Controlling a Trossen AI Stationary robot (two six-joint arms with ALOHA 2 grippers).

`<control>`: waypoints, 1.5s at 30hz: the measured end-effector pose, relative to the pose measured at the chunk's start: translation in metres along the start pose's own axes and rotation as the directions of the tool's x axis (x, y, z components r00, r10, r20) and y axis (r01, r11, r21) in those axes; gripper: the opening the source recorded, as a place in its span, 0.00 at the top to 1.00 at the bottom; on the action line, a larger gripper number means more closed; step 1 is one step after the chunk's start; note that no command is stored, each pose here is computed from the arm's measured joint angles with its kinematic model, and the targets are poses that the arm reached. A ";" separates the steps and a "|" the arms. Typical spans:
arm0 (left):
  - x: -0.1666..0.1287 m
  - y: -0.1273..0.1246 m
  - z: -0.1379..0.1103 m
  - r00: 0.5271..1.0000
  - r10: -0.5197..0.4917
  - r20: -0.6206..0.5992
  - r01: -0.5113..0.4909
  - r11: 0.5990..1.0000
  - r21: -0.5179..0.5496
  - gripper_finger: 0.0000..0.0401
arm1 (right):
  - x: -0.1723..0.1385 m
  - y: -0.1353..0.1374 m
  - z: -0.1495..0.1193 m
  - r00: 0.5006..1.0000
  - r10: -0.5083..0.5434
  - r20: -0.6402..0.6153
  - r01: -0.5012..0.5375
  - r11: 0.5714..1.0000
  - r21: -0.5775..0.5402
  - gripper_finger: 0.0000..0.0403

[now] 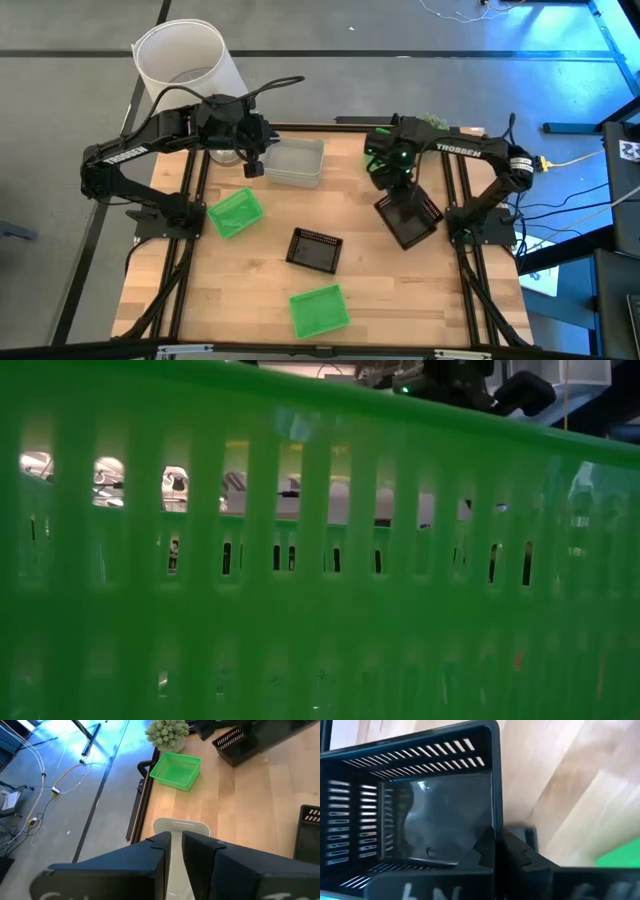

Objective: Stack baskets by color
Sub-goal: Stack the middle black bin on top of the top black bin

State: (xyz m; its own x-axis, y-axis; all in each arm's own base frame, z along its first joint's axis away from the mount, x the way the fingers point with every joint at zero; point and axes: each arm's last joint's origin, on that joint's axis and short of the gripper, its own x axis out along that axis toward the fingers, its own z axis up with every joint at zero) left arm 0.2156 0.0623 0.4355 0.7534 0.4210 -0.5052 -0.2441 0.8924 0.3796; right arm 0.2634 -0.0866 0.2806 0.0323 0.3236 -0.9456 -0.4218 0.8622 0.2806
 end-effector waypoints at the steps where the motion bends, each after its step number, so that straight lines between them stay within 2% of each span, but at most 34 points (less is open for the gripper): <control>1: 0.000 0.000 0.000 1.000 0.000 0.001 0.000 1.000 0.000 0.90 | -0.001 0.000 -0.006 1.000 -0.004 0.003 0.004 1.000 0.015 1.00; 9: 0.000 0.000 0.000 1.000 0.002 0.002 -0.002 1.000 -0.001 0.90 | 0.001 -0.006 -0.047 0.998 -0.063 -0.014 0.064 0.994 0.083 1.00; 14: 0.000 0.000 0.000 1.000 0.003 0.004 -0.003 1.000 -0.009 0.90 | 0.025 -0.020 -0.073 0.993 -0.090 -0.072 0.099 0.987 0.128 1.00; 19: 0.000 0.000 0.001 1.000 0.007 0.007 -0.006 0.999 -0.033 0.90 | 0.046 -0.030 -0.087 0.991 -0.115 -0.063 0.122 0.985 0.119 1.00; 26: 0.000 0.000 0.001 1.000 0.009 0.008 -0.008 0.998 -0.055 0.90 | 0.049 -0.033 -0.081 0.992 -0.100 0.080 0.092 0.991 0.099 1.00; 33: 0.000 0.001 0.001 1.000 0.009 0.009 -0.009 0.998 -0.062 0.90 | 0.050 -0.036 -0.067 0.976 -0.150 0.155 0.140 0.988 0.069 0.96; 39: 0.000 0.000 0.001 1.000 0.009 0.008 -0.009 0.998 -0.062 0.90 | 0.051 -0.037 -0.060 0.968 -0.177 0.178 0.147 0.975 0.165 0.88; 45: 0.000 0.001 0.001 1.000 0.009 0.009 -0.009 0.998 -0.057 0.90 | 0.052 -0.034 -0.057 0.971 -0.167 0.173 0.122 0.963 0.241 0.87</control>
State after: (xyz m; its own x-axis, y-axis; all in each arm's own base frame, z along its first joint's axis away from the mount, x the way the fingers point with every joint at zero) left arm 0.2161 0.0626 0.4364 0.7562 0.4279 -0.4950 -0.2849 0.8964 0.3396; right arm 0.2274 -0.1214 0.2125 0.2587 0.2380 -0.9362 -0.1839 0.9636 0.1942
